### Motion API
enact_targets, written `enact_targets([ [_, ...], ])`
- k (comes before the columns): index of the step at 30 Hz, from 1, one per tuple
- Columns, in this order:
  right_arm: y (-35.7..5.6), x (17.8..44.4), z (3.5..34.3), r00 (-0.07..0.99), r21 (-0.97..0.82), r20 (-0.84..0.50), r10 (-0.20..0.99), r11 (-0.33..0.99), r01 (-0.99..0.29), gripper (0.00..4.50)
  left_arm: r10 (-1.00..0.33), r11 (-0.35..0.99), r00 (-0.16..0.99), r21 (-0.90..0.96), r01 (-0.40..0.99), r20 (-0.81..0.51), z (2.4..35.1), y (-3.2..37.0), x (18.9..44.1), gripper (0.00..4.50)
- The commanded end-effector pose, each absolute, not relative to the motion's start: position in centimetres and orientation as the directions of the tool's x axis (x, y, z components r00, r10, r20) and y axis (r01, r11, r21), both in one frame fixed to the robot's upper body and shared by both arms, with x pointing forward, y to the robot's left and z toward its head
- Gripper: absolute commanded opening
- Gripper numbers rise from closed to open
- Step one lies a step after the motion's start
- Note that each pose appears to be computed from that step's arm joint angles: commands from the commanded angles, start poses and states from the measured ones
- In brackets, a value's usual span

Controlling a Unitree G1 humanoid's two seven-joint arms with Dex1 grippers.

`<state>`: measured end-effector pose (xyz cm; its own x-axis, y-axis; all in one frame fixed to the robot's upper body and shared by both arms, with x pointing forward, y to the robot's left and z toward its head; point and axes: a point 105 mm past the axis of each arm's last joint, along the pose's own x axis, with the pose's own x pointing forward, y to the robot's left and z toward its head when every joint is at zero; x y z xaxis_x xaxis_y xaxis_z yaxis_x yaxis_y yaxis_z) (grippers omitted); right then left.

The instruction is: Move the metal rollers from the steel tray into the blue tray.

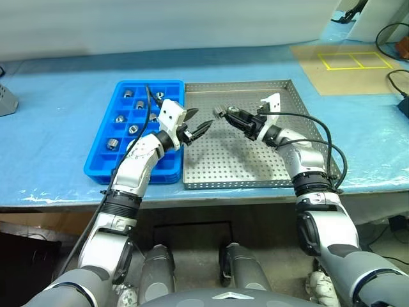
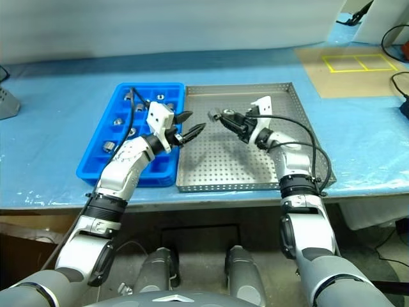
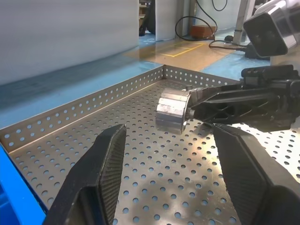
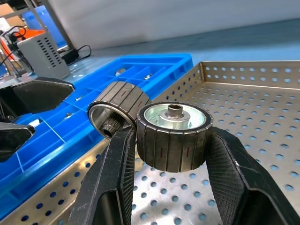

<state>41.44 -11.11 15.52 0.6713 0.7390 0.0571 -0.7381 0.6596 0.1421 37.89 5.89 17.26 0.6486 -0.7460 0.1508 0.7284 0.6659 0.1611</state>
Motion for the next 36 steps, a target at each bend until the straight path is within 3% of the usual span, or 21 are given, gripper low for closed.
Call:
enact_targets([
  [1, -10.1, 41.1, 18.5, 0.642, 0.088, 0.137, 0.754, 0.637, -0.766, 1.85, -0.753, 0.657, 0.622, 0.207, 0.725, 0.214, 19.1, 5.4, 37.9, 3.08],
  [11, -7.7, 38.4, 19.0, 0.556, 0.072, 0.133, 0.82, 0.552, -0.831, 1.85, -0.774, 0.631, 0.589, 0.208, 0.747, 0.233, 19.3, 4.5, 38.1, 3.08],
  [19, -7.0, 37.8, 19.4, 0.545, 0.065, 0.126, 0.829, 0.542, -0.838, 1.85, -0.778, 0.624, 0.58, 0.195, 0.757, 0.24, 19.3, 4.3, 38.2, 3.08],
  [22, -7.6, 37.9, 19.0, 0.545, 0.065, 0.119, 0.83, 0.541, -0.838, 1.85, -0.777, 0.624, 0.581, 0.179, 0.761, 0.241, 19.1, 4.4, 38.2, 2.51],
  [26, -7.7, 38.0, 18.9, 0.545, 0.065, 0.116, 0.83, 0.541, -0.839, 1.85, -0.779, 0.618, 0.572, 0.154, 0.771, 0.257, 19.2, 4.4, 38.0, 1.29],
  [36, -8.0, 38.4, 19.0, 0.565, 0.059, 0.118, 0.817, 0.562, -0.825, 1.85, -0.767, 0.625, 0.583, 0.106, 0.773, 0.268, 19.3, 4.6, 38.0, 1.29],
])
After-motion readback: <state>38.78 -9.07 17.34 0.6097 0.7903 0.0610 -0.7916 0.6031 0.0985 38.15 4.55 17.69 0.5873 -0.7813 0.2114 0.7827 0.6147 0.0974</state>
